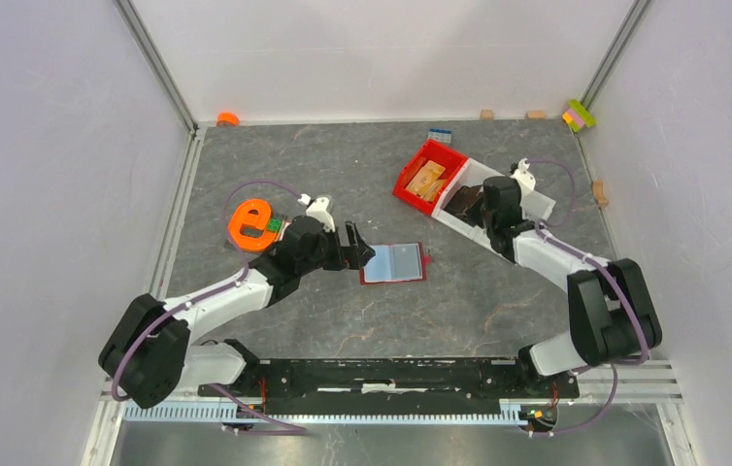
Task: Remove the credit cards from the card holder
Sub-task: Place the credit card in the storage box.
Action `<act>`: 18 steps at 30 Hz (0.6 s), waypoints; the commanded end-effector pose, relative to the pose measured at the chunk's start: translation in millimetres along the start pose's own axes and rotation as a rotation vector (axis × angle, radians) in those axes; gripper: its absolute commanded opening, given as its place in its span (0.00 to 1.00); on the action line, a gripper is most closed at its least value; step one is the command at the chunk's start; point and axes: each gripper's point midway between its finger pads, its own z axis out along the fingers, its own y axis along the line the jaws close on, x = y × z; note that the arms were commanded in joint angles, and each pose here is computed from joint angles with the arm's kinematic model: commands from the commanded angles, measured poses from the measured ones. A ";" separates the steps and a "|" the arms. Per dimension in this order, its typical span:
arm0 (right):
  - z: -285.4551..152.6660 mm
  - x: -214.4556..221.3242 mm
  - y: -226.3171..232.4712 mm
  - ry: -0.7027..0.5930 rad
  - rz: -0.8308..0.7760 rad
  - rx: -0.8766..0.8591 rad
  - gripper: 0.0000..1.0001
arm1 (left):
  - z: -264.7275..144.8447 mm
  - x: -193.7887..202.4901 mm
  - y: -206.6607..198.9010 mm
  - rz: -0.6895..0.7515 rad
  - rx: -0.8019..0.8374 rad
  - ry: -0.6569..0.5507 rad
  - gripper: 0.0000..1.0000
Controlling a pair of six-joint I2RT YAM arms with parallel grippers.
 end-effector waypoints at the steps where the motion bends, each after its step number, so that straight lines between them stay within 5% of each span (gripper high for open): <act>1: 21.0 -20.2 2.7 -0.037 0.115 0.019 0.00 | 2.6 -15.5 -17.9 -0.025 0.055 -0.023 1.00; 12: 66.7 -19.4 31.2 0.012 0.134 -0.160 0.04 | 6.9 -10.9 -16.5 -0.029 0.052 -0.004 1.00; 16: 65.2 -22.8 36.3 0.019 0.077 -0.182 0.25 | 6.8 -11.3 -17.2 -0.029 0.056 -0.004 1.00; 18: 58.8 -29.6 32.2 -0.007 0.055 -0.159 0.45 | 6.6 -11.3 -18.0 -0.029 0.059 -0.004 1.00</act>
